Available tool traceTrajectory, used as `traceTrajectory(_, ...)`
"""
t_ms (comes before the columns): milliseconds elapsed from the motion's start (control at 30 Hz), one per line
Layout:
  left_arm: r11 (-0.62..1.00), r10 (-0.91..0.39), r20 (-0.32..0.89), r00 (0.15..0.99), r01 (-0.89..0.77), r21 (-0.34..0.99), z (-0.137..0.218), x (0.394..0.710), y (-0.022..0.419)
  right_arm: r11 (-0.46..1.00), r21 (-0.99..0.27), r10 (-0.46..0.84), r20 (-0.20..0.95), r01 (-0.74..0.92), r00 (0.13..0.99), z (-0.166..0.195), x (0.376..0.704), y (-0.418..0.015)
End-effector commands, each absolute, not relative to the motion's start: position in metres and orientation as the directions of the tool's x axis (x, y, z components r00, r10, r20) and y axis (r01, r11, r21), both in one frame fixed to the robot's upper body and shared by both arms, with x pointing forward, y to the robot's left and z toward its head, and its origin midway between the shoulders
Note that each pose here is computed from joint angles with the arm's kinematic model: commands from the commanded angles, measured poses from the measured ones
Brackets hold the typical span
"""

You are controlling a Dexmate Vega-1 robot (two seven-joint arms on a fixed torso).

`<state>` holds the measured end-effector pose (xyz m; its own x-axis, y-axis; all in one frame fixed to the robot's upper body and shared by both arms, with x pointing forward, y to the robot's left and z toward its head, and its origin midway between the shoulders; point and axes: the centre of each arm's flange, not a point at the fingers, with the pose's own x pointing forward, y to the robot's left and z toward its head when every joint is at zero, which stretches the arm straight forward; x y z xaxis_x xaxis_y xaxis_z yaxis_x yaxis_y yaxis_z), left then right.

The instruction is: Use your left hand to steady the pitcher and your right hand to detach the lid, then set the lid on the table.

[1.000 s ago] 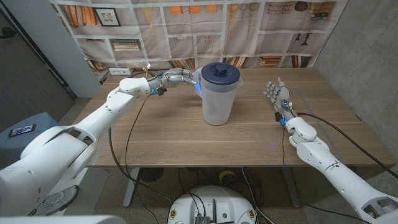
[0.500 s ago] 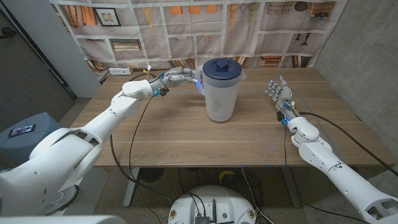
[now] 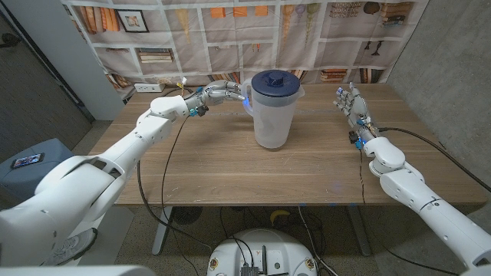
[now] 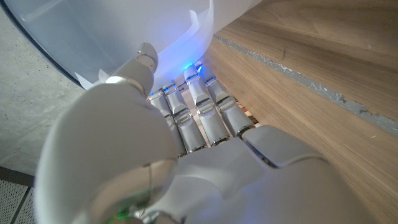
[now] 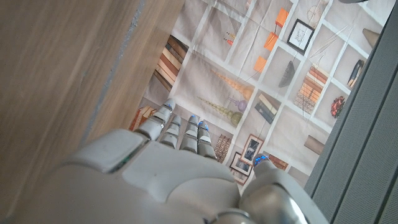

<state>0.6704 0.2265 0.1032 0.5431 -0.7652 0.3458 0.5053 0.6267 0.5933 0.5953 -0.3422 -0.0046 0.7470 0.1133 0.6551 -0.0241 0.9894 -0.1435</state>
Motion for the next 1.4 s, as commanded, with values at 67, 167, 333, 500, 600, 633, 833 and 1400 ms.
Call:
traceTrajectory(67,0.623,-0.763,0.327,0.557,0.498,0.603,0.11,0.669,0.223,0.942,-0.319,0.168,0.722,0.107,0.671,0.027,0.56,-0.342)
traceTrajectory(167,0.62,-0.764,0.322,0.559,0.498,0.606,0.11,0.669,0.222,0.92,-0.365,0.185,0.727,0.144,0.662,0.034,0.551,-0.34)
traceTrajectory(333,0.621,-0.763,0.319,0.562,0.502,0.602,0.111,0.669,0.219,0.881,-0.428,0.206,0.729,0.2,0.653,0.046,0.538,-0.338)
traceTrajectory(500,0.622,-0.761,0.313,0.568,0.5,0.603,0.111,0.668,0.218,0.836,-0.484,0.228,0.735,0.259,0.638,0.057,0.528,-0.337)
traceTrajectory(600,0.622,-0.76,0.311,0.571,0.499,0.604,0.112,0.668,0.217,0.803,-0.522,0.249,0.732,0.287,0.634,0.063,0.522,-0.335)
traceTrajectory(633,0.624,-0.758,0.311,0.573,0.5,0.6,0.112,0.667,0.216,0.792,-0.534,0.256,0.73,0.296,0.634,0.065,0.52,-0.334)
traceTrajectory(833,0.621,-0.759,0.306,0.575,0.499,0.604,0.114,0.667,0.214,0.738,-0.581,0.289,0.732,0.343,0.617,0.073,0.51,-0.329)
traceTrajectory(1400,0.609,-0.767,0.295,0.57,0.501,0.614,0.118,0.67,0.21,0.587,-0.69,0.422,0.707,0.423,0.568,0.104,0.481,-0.307)
